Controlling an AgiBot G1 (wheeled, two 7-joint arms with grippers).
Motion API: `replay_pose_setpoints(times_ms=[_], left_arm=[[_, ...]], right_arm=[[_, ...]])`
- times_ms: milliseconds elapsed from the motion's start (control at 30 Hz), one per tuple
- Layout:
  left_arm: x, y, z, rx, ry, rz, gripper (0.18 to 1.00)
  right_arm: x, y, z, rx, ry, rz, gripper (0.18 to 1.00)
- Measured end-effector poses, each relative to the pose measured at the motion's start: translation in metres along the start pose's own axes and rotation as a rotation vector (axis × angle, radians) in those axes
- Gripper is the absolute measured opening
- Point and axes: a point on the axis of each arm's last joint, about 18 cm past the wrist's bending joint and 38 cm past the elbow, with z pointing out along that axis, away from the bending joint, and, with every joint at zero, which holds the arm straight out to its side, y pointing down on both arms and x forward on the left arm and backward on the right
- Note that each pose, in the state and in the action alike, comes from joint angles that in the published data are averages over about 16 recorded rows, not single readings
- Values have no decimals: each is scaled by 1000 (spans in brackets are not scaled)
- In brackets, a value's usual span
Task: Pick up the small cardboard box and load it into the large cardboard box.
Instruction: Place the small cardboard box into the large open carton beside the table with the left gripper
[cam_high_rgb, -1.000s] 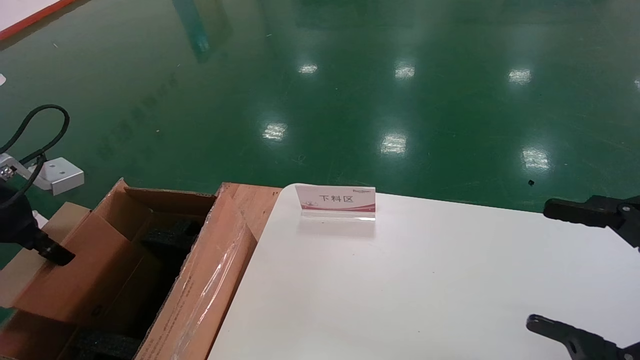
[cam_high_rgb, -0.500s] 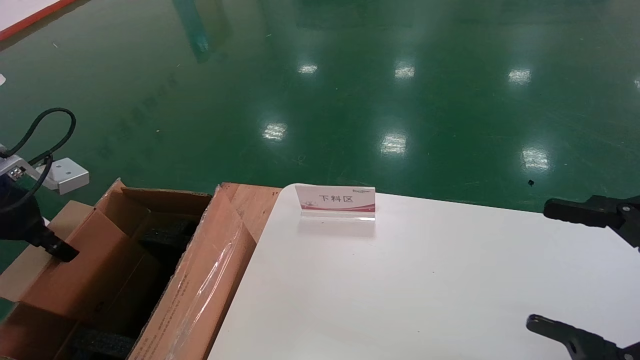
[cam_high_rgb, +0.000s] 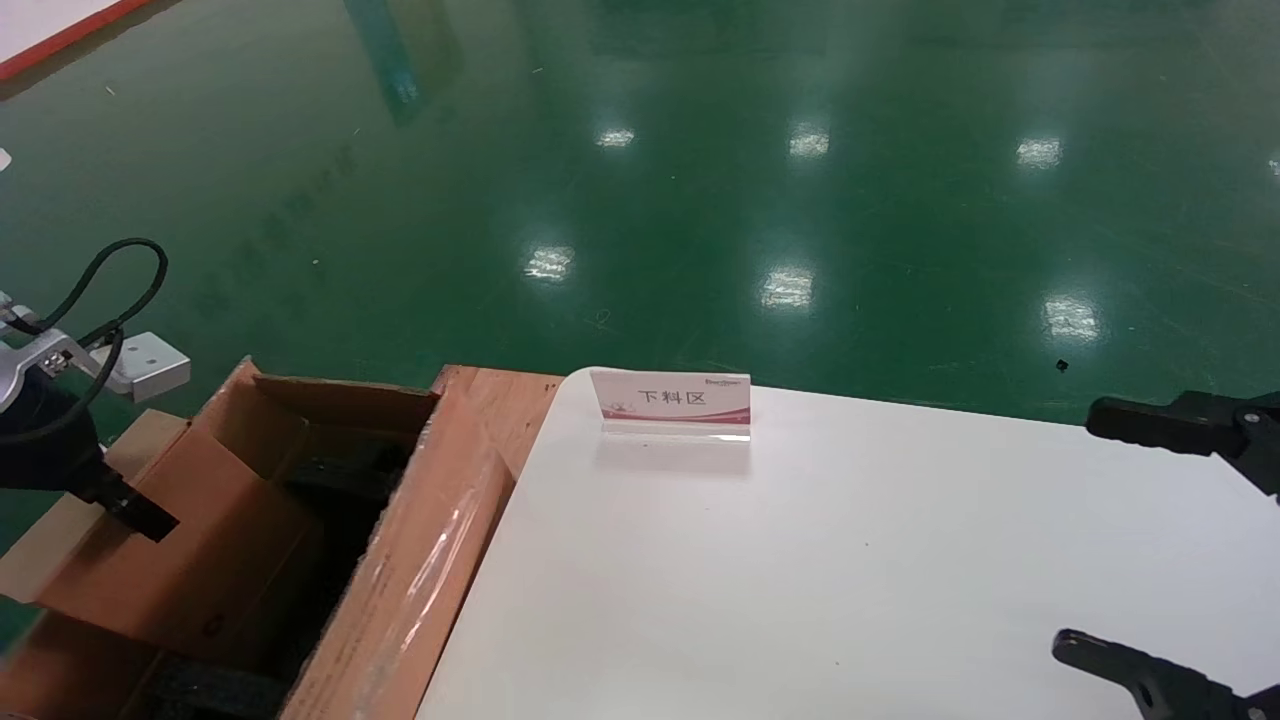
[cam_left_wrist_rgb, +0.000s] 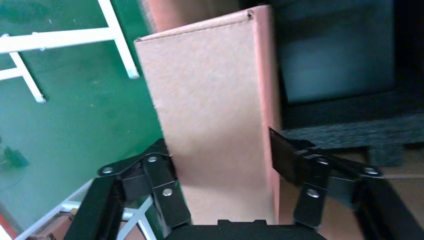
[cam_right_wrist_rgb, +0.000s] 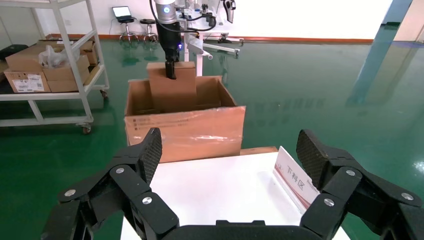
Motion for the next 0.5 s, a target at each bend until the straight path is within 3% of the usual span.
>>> replay_pose_setpoints(times_ms=[500], left_arm=[[2,0,17,-48,3,-3,369]], right_arm=[[0,0,0,0,0,0,1000]])
